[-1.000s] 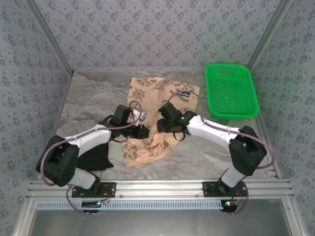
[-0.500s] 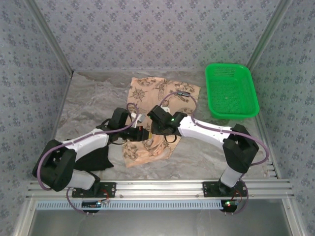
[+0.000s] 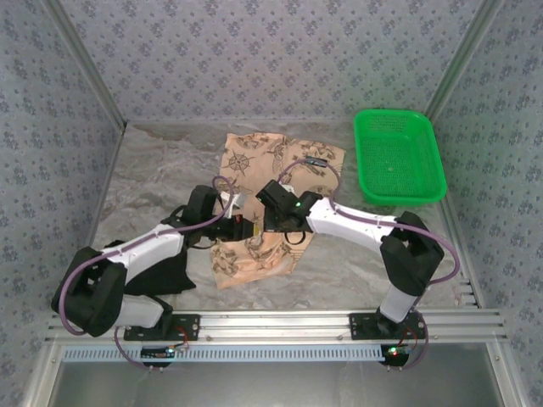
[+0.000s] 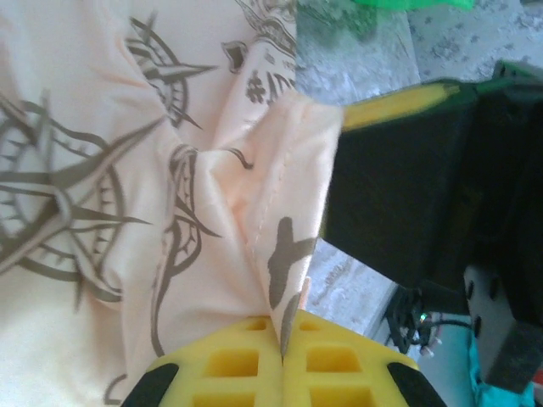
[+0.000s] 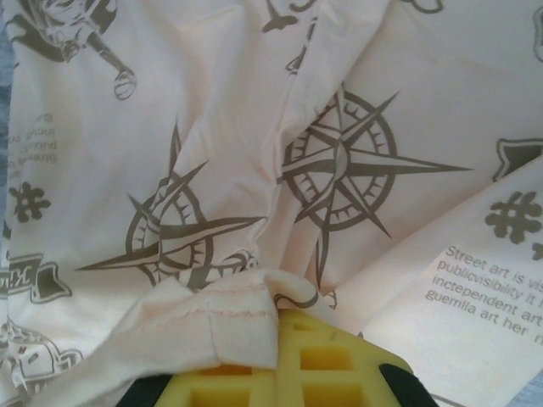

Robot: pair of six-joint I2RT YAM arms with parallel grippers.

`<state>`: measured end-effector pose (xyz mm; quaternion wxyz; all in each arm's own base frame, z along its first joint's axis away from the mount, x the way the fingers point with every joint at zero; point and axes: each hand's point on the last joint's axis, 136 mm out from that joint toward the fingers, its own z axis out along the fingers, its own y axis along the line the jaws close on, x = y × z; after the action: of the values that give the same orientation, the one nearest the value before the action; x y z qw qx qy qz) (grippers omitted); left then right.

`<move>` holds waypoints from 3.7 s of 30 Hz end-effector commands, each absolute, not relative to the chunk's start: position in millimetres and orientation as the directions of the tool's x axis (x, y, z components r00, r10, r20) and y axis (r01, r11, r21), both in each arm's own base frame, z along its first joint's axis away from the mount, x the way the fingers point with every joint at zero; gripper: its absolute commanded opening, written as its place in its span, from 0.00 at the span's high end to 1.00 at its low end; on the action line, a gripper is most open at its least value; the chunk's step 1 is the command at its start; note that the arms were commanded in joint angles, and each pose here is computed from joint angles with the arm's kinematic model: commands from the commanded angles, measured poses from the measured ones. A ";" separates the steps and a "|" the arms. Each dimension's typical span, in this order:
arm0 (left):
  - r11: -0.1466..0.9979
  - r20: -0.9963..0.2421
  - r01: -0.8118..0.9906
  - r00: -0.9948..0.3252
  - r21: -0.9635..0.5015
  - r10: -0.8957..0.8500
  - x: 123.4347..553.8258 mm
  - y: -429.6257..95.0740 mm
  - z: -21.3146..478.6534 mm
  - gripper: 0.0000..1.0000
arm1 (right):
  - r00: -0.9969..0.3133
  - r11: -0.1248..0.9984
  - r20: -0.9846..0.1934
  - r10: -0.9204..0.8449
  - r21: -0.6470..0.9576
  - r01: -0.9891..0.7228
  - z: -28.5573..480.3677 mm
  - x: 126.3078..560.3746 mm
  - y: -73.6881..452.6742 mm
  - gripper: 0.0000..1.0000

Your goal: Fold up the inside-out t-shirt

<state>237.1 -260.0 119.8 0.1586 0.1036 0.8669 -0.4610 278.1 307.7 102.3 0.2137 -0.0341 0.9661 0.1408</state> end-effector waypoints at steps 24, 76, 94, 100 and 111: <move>0.702 -0.398 0.320 -0.916 -0.636 0.056 234.4 -227.0 91.0 0.67 | -0.637 0.214 -0.487 -0.597 0.669 -0.712 170.2 163.6 356.7 1.00; 0.861 -0.397 0.267 -0.914 -0.432 0.084 419.1 -231.8 69.6 0.53 | -0.935 0.930 -0.299 -0.190 0.252 -0.269 32.5 233.6 254.6 0.53; 0.953 -0.310 0.236 -0.935 -0.189 0.170 425.9 -188.4 6.1 0.54 | -0.962 0.987 -0.252 0.102 0.147 0.066 -1.8 322.3 139.1 0.53; 0.969 -0.286 0.150 -0.954 -0.198 0.089 409.5 -164.1 1.3 0.54 | -0.951 0.995 -0.302 0.062 0.088 0.037 1.7 367.4 145.9 0.53; 0.923 -0.357 0.071 -0.931 -0.378 -0.074 410.8 -162.3 48.7 0.52 | -0.911 0.980 -0.404 -0.076 0.141 -0.144 46.7 404.3 177.2 0.52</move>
<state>417.4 -158.9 32.7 0.1873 0.0122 0.9674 -0.1698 402.9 169.5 31.5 0.1988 -0.0161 0.9769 0.0769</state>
